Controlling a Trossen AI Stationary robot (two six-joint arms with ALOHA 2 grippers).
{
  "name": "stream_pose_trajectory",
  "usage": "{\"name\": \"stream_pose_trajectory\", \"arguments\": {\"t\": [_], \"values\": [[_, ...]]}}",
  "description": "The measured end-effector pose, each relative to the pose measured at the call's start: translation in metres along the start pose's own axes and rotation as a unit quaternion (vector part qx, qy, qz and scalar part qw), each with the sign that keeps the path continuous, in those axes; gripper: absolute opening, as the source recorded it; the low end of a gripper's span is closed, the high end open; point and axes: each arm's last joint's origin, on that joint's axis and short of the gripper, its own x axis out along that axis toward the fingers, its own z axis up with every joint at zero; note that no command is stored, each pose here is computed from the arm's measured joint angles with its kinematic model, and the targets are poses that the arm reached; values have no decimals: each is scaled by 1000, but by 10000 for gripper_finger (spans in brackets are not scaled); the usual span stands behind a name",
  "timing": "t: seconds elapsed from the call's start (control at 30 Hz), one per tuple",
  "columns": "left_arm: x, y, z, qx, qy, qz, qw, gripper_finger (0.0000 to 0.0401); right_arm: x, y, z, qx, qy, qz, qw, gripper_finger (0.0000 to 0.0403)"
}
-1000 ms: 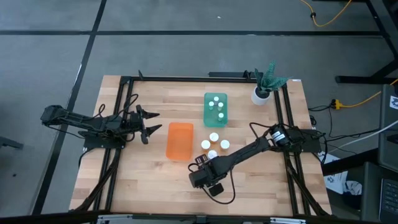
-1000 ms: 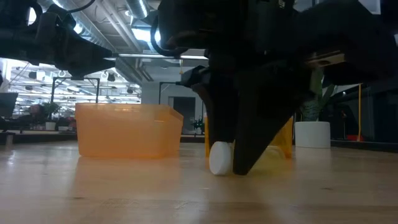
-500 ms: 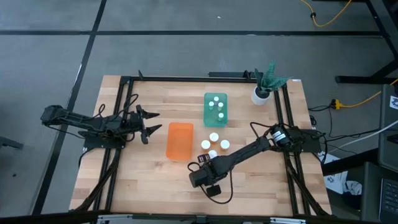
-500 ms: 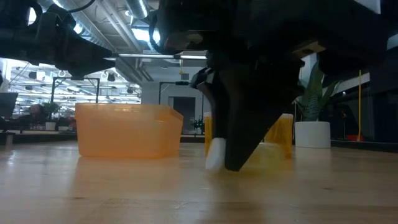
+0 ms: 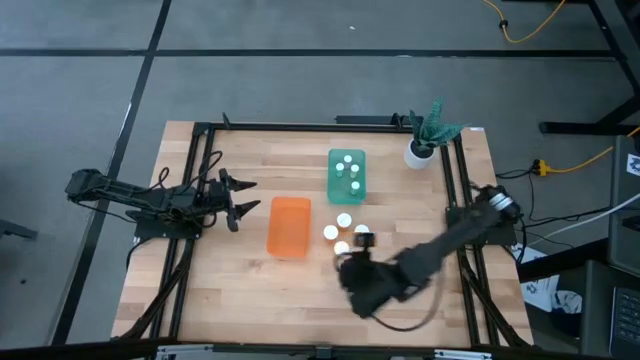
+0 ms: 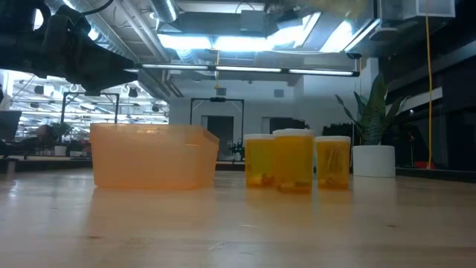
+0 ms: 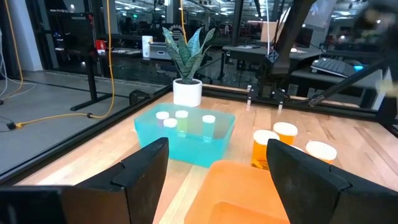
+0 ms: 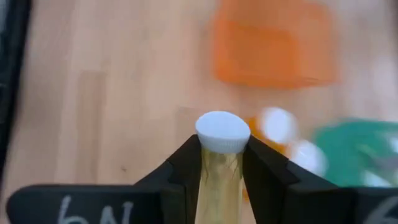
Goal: Pick and place medicine bottles into bin by pill shape (circle, oval)
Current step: Put the small yellow medicine bottle into the blue bin
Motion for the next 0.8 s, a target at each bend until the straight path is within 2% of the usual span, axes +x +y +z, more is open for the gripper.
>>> {"name": "stream_pose_trajectory", "arguments": {"t": [0.13,0.27,0.33,0.5,0.7,0.8], "values": [[0,0,0,0,0,0,1000,263,-46,-1,-31,58,-59,-76,994,104],[0,0,0,0,0,0,1000,263,-60,-1,-71,138,-121,-111,977,104],[0,0,0,0,0,0,1000,263,-55,-2,-90,177,-151,-122,965,104],[0,0,0,0,0,0,1000,263,-17,-3,-131,244,-224,-142,933,104],[0,0,0,0,0,0,1000,263,18,-4,-165,263,-335,-196,883,104],[0,0,0,0,0,0,1000,263,27,-6,-176,267,-361,-211,868,104]]}}
